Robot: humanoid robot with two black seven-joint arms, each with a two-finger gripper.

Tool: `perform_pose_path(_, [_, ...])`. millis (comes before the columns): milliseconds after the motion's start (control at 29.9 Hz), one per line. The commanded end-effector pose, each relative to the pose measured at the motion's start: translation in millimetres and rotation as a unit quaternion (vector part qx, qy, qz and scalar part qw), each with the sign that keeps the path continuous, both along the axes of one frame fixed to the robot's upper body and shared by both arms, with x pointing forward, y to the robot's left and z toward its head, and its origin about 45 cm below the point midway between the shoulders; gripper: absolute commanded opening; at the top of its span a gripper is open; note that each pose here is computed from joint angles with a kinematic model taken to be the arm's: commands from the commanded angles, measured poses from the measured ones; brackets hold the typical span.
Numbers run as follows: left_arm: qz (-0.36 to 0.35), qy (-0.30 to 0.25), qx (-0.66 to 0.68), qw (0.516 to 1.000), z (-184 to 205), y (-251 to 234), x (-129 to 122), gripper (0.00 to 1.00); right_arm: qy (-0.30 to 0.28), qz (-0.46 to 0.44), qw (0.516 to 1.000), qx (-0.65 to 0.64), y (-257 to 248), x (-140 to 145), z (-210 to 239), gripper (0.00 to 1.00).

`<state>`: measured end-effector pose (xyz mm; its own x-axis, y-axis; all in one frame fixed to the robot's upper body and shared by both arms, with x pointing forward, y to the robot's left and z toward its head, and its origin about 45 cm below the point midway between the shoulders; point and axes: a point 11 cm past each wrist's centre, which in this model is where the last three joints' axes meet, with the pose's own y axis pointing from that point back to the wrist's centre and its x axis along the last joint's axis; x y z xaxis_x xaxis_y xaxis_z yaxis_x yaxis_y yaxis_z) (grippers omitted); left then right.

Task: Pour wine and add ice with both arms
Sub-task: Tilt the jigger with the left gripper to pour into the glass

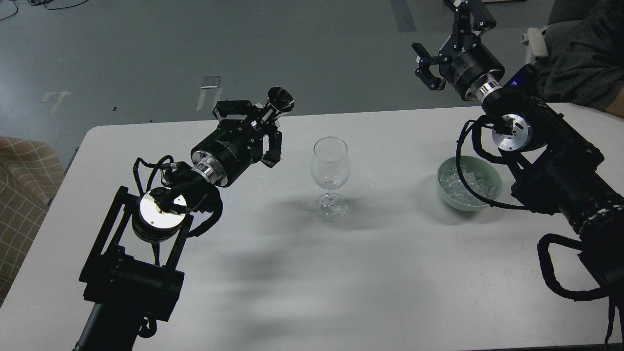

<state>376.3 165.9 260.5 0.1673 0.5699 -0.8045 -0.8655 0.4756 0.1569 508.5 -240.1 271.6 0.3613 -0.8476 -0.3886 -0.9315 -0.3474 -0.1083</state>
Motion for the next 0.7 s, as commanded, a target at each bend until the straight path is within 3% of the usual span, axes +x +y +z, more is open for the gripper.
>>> perform_pose_path(0, [-0.009,0.000,0.026,1.000,-1,-10,-1,0.00,0.001,0.000,1.000,0.000,0,0,-1,1.00])
perform_pose_path(668, [-0.035,-0.014,0.129,0.991,-8,-35,-5,0.00,0.008,-0.002,1.000,0.001,-2,-4,-10,1.00])
